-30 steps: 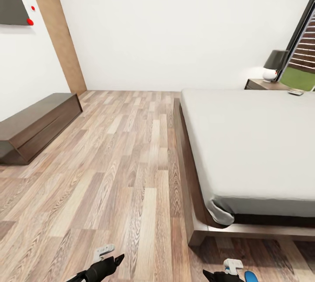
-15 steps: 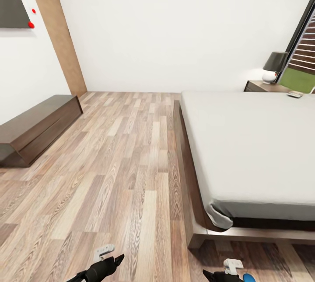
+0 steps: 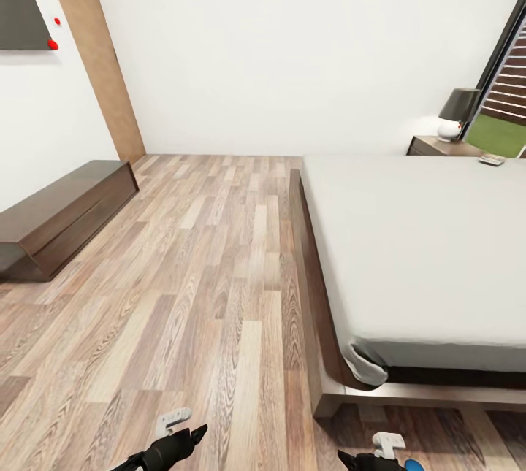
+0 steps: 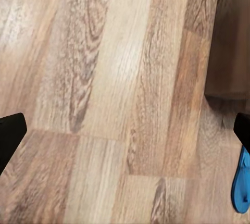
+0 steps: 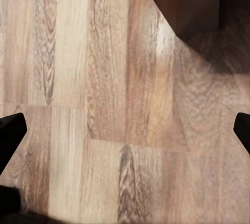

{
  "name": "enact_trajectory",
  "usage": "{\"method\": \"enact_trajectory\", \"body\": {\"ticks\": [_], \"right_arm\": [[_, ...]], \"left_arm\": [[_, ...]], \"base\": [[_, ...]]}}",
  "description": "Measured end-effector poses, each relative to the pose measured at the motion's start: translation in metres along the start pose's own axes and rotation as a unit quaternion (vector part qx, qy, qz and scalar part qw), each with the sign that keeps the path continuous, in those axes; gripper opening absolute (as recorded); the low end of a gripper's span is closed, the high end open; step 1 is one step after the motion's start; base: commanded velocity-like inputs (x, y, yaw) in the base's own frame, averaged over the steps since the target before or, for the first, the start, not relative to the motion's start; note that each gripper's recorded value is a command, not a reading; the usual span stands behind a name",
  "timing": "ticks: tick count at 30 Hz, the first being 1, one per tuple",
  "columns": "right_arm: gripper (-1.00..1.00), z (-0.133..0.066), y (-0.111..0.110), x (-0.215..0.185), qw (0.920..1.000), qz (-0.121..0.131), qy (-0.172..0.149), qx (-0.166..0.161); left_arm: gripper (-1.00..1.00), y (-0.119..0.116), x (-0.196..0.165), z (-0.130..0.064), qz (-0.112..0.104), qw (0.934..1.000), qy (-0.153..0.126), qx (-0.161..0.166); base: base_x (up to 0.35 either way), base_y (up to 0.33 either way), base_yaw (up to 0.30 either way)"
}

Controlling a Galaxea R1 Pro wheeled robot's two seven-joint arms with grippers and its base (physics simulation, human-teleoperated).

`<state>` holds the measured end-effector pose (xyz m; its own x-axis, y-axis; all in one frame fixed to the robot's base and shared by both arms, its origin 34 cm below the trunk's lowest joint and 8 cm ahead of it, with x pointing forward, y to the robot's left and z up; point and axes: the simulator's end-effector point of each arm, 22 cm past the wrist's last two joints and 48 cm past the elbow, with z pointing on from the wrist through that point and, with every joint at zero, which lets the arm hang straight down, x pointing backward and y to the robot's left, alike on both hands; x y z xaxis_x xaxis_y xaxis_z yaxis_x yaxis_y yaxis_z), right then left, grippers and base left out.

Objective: In the bedroom, move the book from the bed onto either nightstand, and place the two sandals side by side next to the bed.

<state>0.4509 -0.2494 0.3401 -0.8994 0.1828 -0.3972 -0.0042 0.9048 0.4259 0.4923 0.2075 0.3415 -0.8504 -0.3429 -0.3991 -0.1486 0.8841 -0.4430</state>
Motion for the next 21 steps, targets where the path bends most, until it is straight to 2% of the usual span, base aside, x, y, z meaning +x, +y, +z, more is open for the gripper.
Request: {"method": "enact_trajectory", "body": {"ticks": [5,21], "right_arm": [[1.0,0.0003,0.0008,0.0002,1.0,-0.001,0.0,-0.001],[1.0,0.0004,0.0005,0.0,1.0,0.0,0.0,0.0]], "left_arm": [[1.0,-0.0001,0.0003,-0.0001,0.0,1.0,0.0,0.0],[1.0,0.0,0.0007,-0.0002,0.0,1.0,0.0,0.0]], "base": [[0.0,0.0,0.123],[0.0,0.0,0.288]]}}
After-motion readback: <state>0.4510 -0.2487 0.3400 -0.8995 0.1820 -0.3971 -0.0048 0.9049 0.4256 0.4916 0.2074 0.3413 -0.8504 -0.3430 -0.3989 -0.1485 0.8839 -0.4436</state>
